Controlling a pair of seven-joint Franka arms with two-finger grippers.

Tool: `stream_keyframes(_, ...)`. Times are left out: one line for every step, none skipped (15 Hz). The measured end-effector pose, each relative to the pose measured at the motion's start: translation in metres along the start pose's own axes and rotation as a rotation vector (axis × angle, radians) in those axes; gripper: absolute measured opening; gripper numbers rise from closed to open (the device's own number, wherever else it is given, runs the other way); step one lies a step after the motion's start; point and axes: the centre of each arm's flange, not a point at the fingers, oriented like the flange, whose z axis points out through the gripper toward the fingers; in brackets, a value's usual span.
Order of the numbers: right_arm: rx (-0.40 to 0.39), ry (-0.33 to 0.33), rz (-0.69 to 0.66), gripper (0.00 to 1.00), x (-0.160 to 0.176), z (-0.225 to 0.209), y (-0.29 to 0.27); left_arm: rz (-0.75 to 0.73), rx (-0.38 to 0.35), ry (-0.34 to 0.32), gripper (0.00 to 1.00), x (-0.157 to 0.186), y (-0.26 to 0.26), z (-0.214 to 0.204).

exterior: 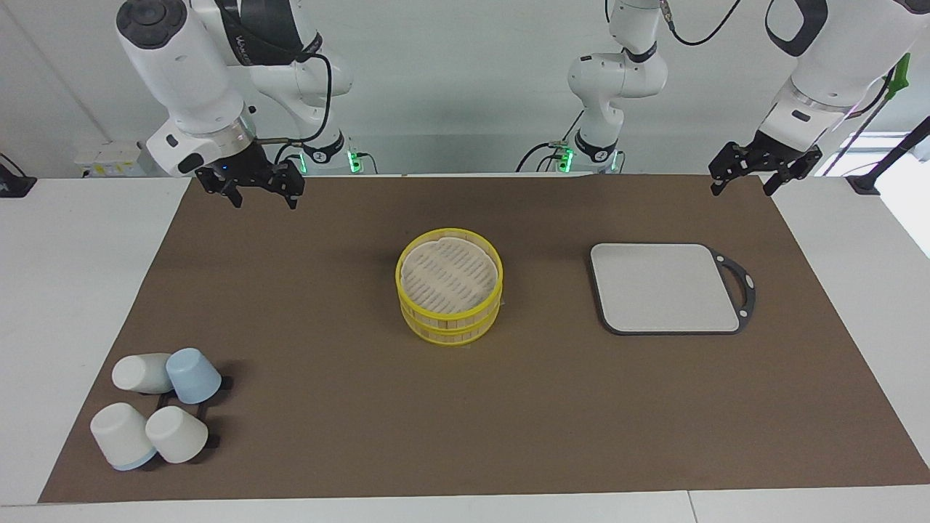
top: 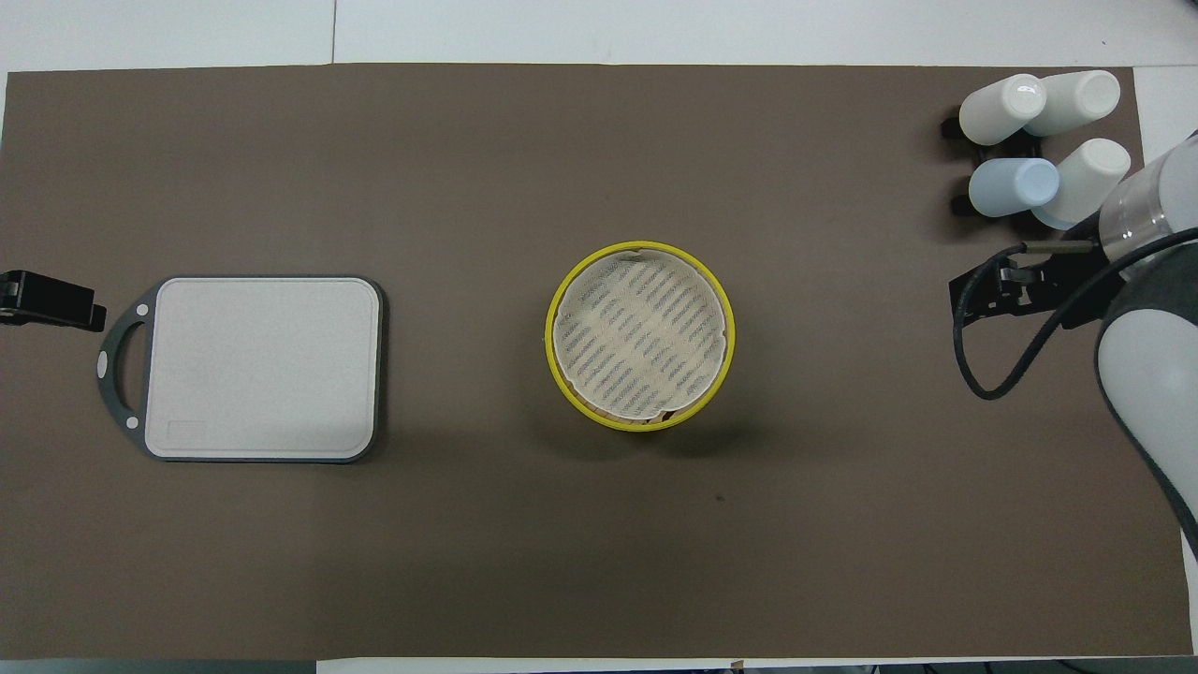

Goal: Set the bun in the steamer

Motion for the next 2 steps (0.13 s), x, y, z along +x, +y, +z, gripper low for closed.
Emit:
stream_keyframes(0.0, 0.002, -0.001, 1.0, 0.0002, -0.0002, -0.0006, 0.0, 0.0, 0.0, 1.0, 0.0, 0.0, 0.0)
stream_keyframes(0.0, 0.004, -0.003, 1.0, 0.0001, -0.0003, -0.0016, 0.0, 0.0, 0.0, 1.0, 0.0, 0.0, 0.0)
